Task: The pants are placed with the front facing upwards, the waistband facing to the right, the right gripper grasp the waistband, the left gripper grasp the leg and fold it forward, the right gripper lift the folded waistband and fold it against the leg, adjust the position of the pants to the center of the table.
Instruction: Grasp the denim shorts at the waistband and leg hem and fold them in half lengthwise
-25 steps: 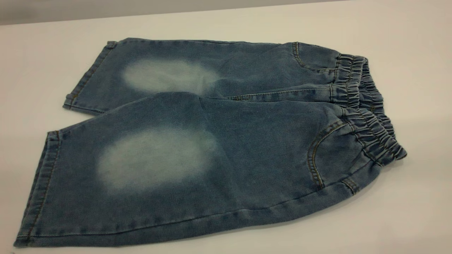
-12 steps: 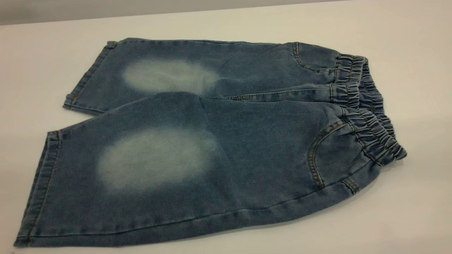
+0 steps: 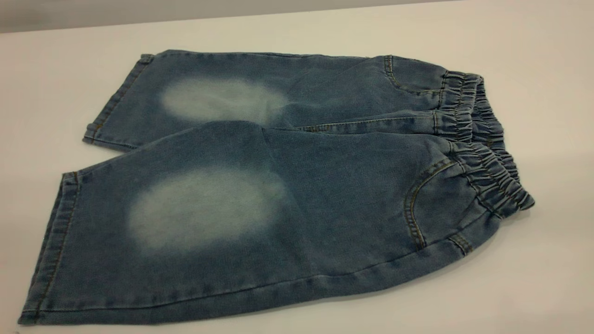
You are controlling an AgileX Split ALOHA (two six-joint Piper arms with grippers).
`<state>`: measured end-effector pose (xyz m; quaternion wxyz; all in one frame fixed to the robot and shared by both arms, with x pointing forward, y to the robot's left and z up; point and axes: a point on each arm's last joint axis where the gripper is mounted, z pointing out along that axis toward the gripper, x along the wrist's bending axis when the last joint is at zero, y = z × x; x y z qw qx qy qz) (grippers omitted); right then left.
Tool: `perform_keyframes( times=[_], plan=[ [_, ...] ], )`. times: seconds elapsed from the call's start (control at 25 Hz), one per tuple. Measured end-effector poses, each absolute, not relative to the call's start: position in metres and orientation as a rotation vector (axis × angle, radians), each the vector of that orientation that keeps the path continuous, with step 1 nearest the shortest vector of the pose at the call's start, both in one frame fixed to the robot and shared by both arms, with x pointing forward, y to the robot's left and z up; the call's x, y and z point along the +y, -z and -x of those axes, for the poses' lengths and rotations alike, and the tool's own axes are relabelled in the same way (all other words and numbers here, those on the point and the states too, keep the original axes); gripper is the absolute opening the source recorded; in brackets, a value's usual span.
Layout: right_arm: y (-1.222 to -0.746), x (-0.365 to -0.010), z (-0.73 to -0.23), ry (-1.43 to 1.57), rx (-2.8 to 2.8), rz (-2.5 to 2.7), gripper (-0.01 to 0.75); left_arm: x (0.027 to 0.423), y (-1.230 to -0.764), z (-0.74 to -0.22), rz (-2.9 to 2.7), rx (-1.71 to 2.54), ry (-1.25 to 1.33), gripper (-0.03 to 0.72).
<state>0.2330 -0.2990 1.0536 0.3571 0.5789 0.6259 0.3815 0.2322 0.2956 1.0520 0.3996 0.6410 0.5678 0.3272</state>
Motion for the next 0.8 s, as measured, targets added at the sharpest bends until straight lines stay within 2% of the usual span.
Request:
perform_keyframes(
  times=[0.44, 0.8],
  plan=[
    [-1.077, -0.298, -0.253, -1.03, 1.567, -1.53, 0.584, 0.304, -1.065, -0.261, -1.569, 1.656, -0.827, 0.54],
    [-1.093, -0.287, -0.315, -1.05, 1.637, -1.687, 0.584, 0.296, -1.086, -0.315, -1.59, 1.683, -0.739, 0.54]
  ],
)
